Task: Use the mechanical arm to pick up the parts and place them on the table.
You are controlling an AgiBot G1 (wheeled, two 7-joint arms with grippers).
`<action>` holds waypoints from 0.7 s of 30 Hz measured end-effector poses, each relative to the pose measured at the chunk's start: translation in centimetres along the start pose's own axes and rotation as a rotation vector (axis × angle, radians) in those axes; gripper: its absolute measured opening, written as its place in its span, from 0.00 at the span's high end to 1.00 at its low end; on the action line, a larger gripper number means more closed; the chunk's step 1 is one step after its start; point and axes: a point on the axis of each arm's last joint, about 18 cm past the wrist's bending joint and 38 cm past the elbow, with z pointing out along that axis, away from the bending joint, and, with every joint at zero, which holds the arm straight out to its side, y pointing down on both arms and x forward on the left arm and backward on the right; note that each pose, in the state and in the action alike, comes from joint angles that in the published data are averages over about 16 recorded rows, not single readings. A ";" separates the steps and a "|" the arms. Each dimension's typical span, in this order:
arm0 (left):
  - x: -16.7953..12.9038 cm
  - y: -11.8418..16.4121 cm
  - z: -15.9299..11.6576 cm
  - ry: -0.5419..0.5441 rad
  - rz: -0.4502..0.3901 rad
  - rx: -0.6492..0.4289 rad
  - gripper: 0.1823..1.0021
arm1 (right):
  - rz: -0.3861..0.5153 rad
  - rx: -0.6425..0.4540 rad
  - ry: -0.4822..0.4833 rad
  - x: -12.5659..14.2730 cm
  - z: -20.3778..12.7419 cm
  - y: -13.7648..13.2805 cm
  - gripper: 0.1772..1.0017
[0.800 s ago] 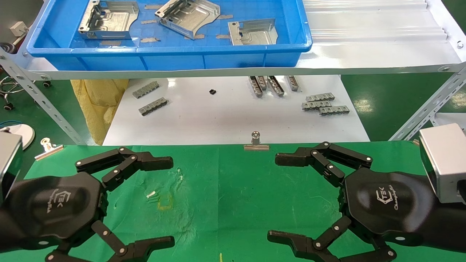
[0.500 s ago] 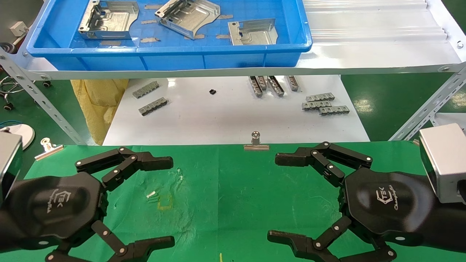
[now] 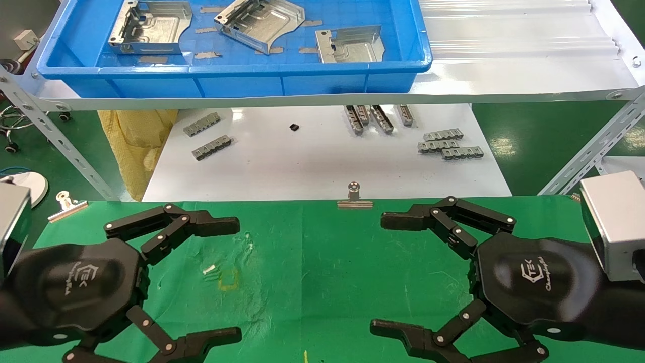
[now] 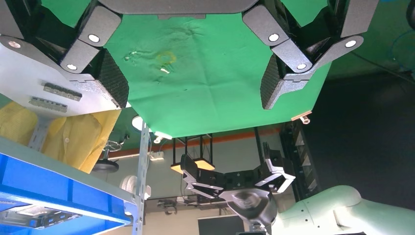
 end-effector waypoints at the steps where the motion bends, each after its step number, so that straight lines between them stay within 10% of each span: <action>1: 0.0 0.0 0.0 0.000 0.000 0.000 0.00 | 0.000 0.000 0.000 0.0 0.0 0.0 0.01; 21: 0.0 0.0 0.0 0.000 0.000 0.000 0.00 | 0.000 0.000 0.000 0.0 0.0 0.0 0.22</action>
